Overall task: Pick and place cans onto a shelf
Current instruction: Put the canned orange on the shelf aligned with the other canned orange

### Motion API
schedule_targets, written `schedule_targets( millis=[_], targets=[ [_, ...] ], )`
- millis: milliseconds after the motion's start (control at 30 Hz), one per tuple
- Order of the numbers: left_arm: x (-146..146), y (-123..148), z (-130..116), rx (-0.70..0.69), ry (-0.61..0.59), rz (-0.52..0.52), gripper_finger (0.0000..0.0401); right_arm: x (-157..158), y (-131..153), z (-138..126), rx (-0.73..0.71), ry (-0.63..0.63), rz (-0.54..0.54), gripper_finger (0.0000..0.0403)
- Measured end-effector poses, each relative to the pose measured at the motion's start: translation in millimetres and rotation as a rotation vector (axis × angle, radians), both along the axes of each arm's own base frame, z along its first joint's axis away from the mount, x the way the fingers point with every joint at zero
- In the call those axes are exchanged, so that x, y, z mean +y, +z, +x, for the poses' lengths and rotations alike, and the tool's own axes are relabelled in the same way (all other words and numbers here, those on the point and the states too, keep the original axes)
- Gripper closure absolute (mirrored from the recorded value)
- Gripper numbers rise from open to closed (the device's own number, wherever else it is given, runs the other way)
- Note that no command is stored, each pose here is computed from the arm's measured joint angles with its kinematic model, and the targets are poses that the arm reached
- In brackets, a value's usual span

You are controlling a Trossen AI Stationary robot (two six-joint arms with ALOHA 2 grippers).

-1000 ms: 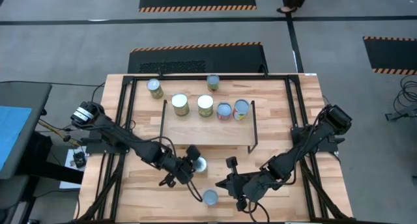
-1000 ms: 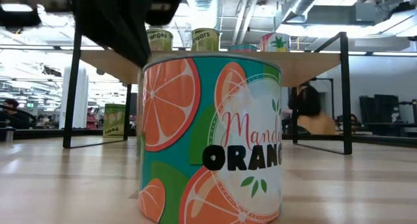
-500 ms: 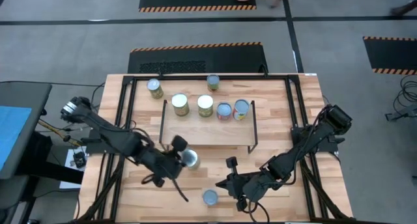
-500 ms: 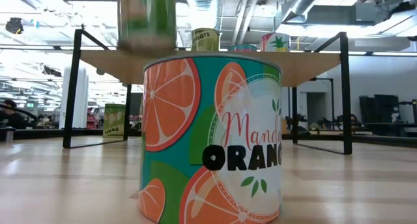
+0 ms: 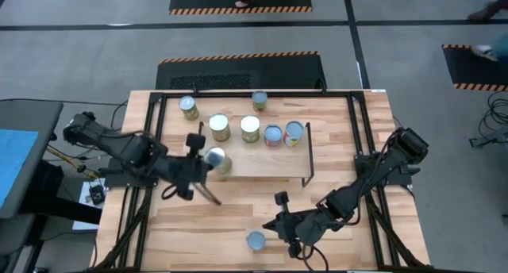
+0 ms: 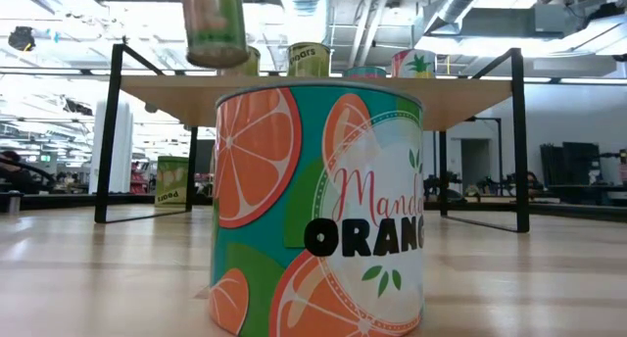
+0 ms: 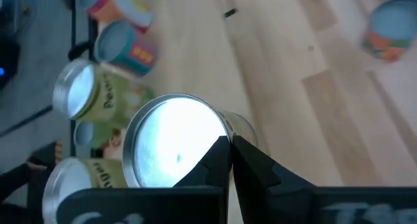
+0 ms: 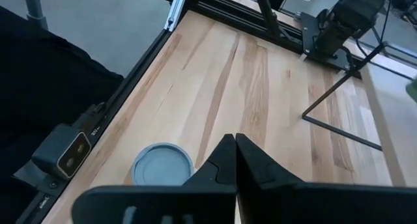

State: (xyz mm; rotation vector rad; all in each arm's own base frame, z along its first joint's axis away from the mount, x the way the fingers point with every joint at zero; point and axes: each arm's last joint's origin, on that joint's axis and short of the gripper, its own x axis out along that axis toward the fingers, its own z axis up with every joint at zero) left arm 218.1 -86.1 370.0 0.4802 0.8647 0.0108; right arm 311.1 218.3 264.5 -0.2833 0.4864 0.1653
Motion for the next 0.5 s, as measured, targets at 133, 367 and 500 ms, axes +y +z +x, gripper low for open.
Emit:
schedule_targets(
  millis=[133, 367, 500],
  targets=[
    [14.1, -5.6, 11.4, 0.032, 0.067, -0.026, 0.0401, -0.3, 0.1, 0.4, -0.001, 0.001, 0.000, 0.0393],
    [36.3, -6.8, 18.1, 0.031, 0.192, -0.065, 0.0401, 3.1, 0.3, -1.9, -0.002, 0.014, 0.001, 0.0393],
    [44.6, -8.7, 17.5, 0.065, 0.221, -0.095, 0.0401, 2.9, 0.3, -1.7, -0.003, 0.013, 0.002, 0.0393]
  ],
)
